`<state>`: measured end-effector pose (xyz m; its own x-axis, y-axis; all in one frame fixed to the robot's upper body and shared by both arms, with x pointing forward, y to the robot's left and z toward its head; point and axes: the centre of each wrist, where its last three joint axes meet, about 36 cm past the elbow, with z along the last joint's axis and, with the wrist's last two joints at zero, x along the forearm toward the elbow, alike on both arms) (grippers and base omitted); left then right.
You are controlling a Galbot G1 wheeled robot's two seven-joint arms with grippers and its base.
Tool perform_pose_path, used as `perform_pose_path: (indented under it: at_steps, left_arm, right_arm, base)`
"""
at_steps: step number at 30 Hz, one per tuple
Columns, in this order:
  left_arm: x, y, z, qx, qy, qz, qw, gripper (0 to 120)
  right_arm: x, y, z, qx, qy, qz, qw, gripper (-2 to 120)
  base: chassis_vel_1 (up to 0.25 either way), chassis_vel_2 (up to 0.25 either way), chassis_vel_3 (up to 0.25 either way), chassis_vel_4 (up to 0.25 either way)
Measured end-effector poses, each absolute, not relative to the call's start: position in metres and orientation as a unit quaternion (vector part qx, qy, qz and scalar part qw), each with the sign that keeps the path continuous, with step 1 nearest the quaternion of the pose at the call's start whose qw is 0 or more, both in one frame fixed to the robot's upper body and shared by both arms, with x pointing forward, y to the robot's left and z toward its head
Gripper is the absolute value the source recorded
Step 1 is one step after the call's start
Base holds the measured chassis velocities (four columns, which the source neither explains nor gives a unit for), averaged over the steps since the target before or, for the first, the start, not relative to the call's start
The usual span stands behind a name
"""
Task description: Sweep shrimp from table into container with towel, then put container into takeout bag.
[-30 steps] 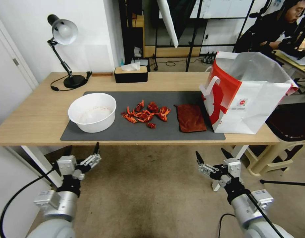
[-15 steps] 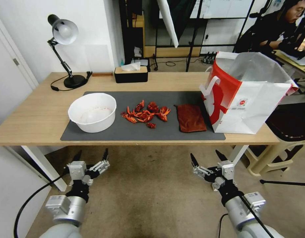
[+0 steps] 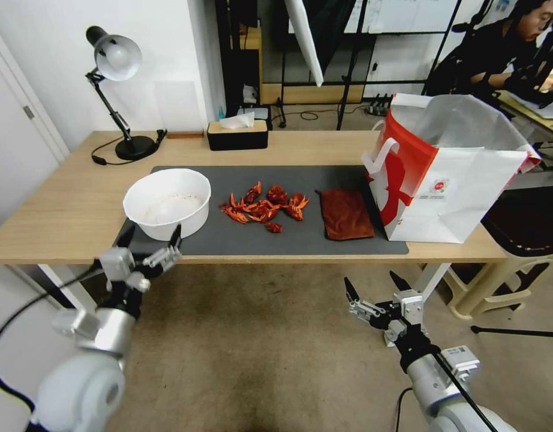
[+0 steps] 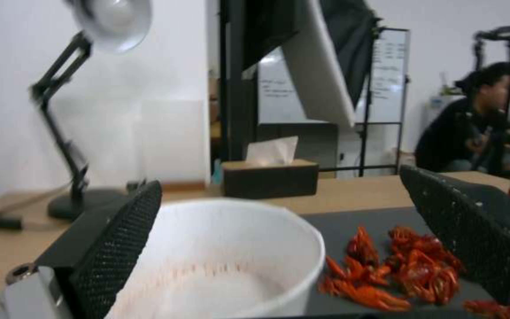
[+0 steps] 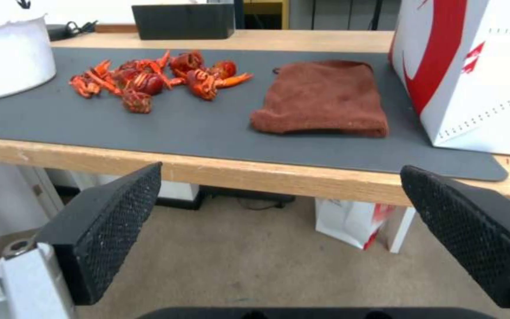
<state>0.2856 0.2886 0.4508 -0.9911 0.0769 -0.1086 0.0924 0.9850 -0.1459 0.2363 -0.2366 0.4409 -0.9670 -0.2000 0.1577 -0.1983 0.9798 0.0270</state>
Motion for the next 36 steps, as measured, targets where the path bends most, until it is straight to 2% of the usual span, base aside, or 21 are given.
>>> perform_pose_path:
  at_steps: [1,6,9,11,13,16,27,36]
  left_arm:
    - [0.286,0.289,0.451,0.043,0.995,-0.075,0.051,100]
    - [0.341,0.343,0.473,0.128,0.987,-0.015,0.1,100]
    - [0.365,0.367,0.482,0.192,0.976,0.03,0.095,100]
    - [0.393,0.401,0.499,0.295,0.947,0.109,0.067,100]
    - [0.401,0.41,0.506,0.329,0.933,0.133,0.055,100]
    - [0.422,0.435,0.527,0.41,0.884,0.224,0.001,100]
    - [0.451,0.476,0.56,0.428,0.839,0.327,-0.074,100]
    - [0.469,0.49,0.571,0.442,0.819,0.35,-0.106,100]
  right_arm:
    - [0.236,-0.237,0.441,0.1,-0.992,-0.006,0.08,100]
    - [0.239,-0.236,0.437,0.107,-0.99,-0.001,0.087,100]
    - [0.237,-0.235,0.436,0.107,-0.99,0.002,0.09,100]
    - [0.235,-0.234,0.435,0.107,-0.99,0.005,0.094,100]
    - [0.235,-0.233,0.434,0.107,-0.99,0.006,0.094,100]
    - [0.235,-0.232,0.434,0.109,-0.989,0.007,0.094,100]
    - [0.239,-0.227,0.428,0.123,-0.987,0.009,0.1,100]
    - [0.239,-0.227,0.429,0.125,-0.987,0.011,0.099,100]
  base:
    - [0.0,0.0,0.0,0.0]
    - [0.0,0.0,0.0,0.0]
    - [0.0,0.0,0.0,0.0]
    - [0.0,0.0,0.0,0.0]
    - [0.0,0.0,0.0,0.0]
    - [0.0,0.0,0.0,0.0]
    - [0.0,0.0,0.0,0.0]
    - [0.0,0.0,0.0,0.0]
